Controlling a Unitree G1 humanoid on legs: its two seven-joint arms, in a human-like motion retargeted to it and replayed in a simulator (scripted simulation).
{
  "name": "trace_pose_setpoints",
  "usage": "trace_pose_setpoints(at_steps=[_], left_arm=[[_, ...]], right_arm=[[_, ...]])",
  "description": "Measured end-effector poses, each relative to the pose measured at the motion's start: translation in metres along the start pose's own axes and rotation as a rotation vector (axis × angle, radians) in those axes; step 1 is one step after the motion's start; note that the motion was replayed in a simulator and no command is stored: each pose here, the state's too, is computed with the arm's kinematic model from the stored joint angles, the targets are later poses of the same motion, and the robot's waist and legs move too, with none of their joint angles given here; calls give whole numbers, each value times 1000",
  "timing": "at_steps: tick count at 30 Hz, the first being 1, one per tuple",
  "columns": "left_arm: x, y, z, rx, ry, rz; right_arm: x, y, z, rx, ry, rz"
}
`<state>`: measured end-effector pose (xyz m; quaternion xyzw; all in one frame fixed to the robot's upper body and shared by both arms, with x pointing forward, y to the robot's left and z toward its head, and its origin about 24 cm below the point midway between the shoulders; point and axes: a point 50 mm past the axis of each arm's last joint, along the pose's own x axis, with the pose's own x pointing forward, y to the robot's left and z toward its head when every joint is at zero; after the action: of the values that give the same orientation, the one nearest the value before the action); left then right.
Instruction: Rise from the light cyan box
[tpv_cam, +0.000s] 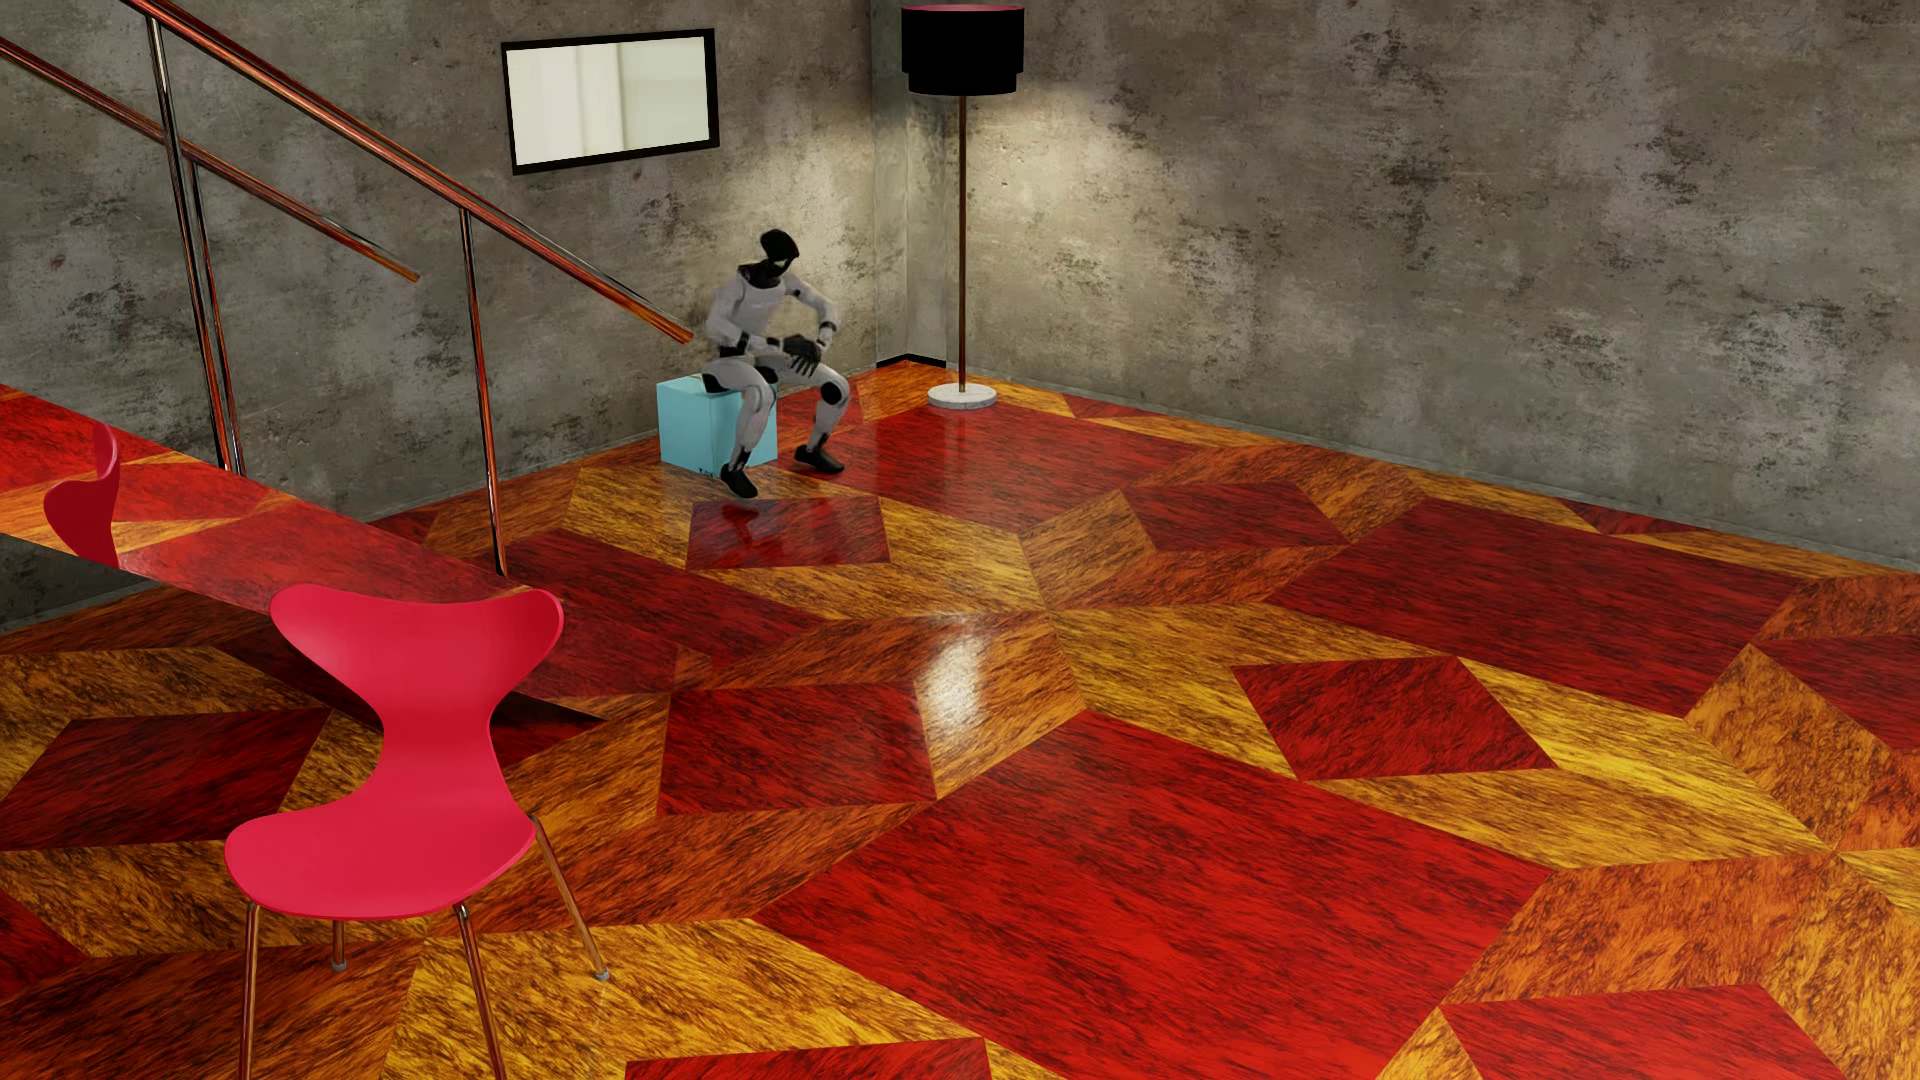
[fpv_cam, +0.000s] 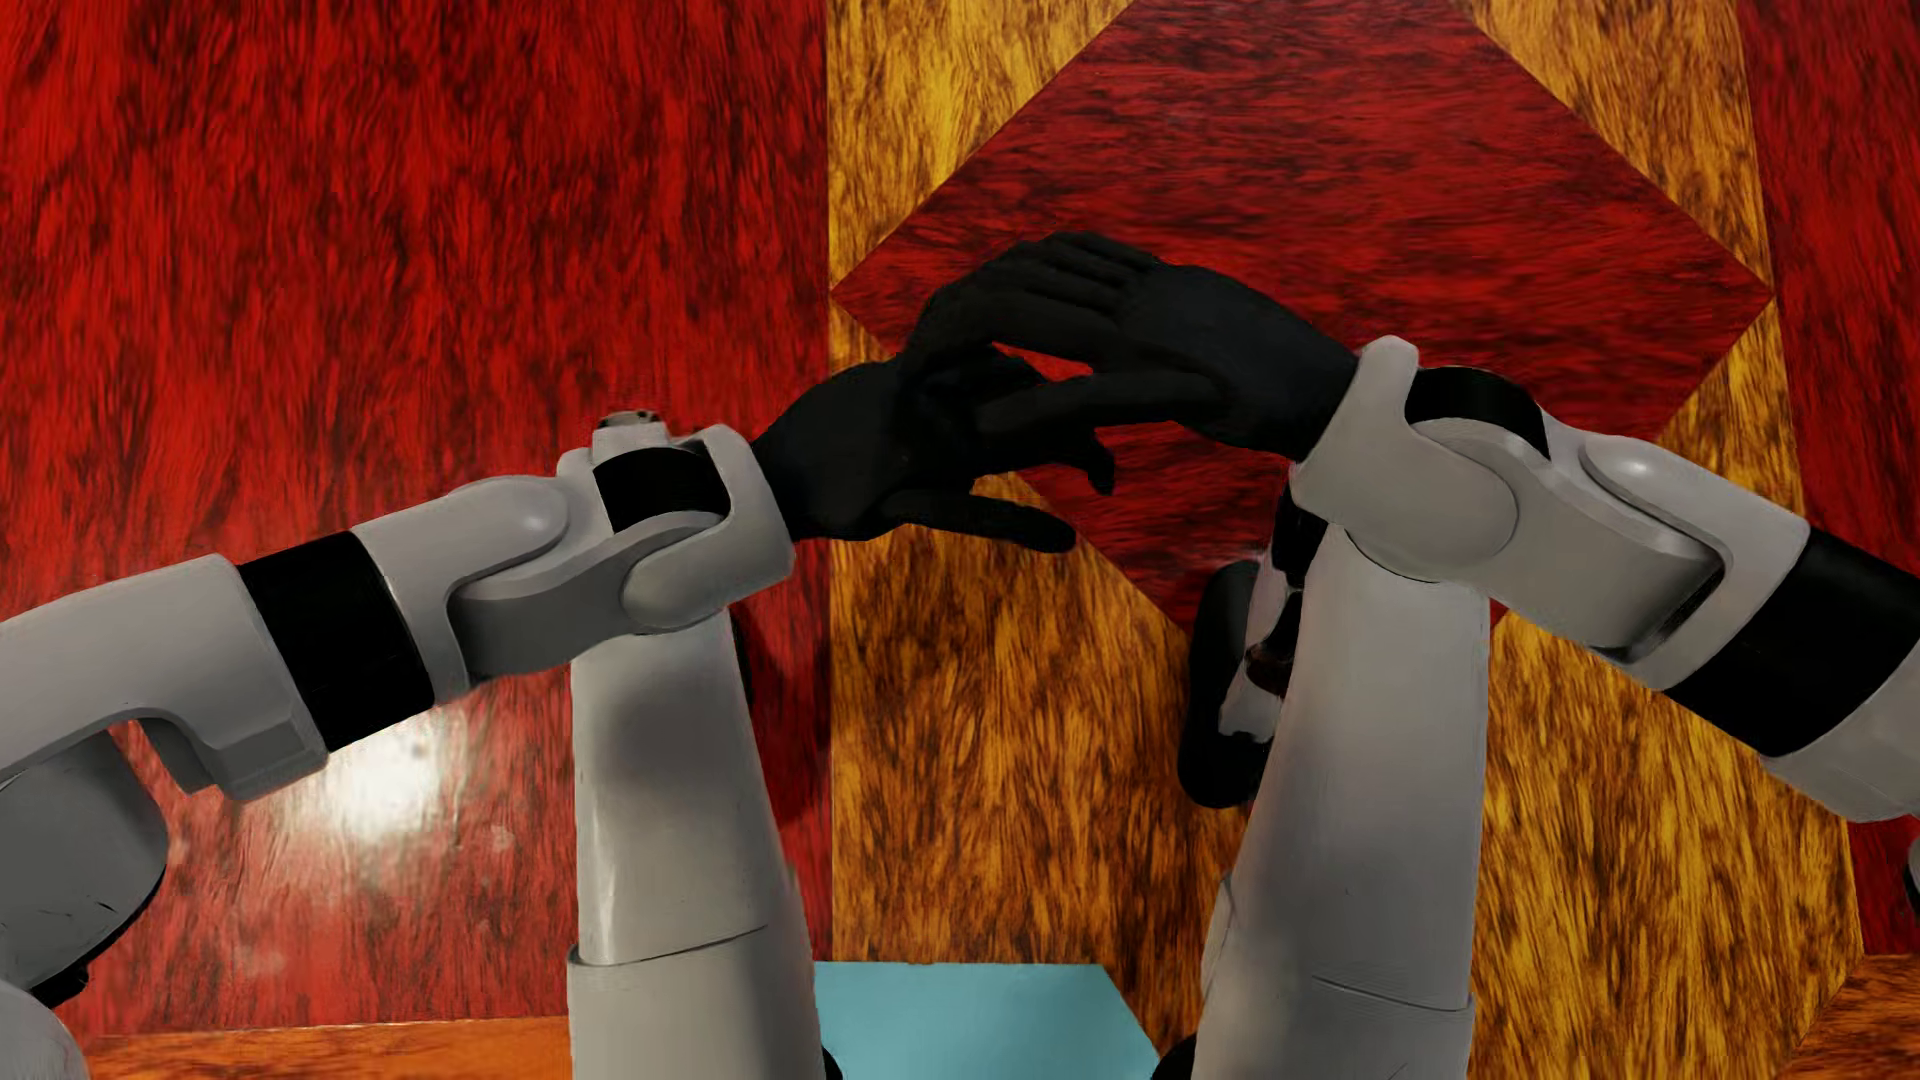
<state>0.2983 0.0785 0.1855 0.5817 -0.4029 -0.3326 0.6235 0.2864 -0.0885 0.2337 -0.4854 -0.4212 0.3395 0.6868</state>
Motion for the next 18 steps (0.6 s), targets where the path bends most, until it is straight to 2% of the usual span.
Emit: trace_pose_setpoints(at_steps=[3,7,10,14,18], left_arm=[[-6,23,6,33,-51,124],[-3,27,11,47,-75,125],[-2,11,-2,27,-4,78],[2,-39,-34,-32,177,-83],[-5,-125,-46,-216,373,-400]], right_arm=[[6,-19,24,-49,-121,-54],[13,-20,31,-64,-165,-62],[13,-7,10,-44,-69,-57],[10,40,-39,22,164,50],[-7,136,-78,206,457,311]])
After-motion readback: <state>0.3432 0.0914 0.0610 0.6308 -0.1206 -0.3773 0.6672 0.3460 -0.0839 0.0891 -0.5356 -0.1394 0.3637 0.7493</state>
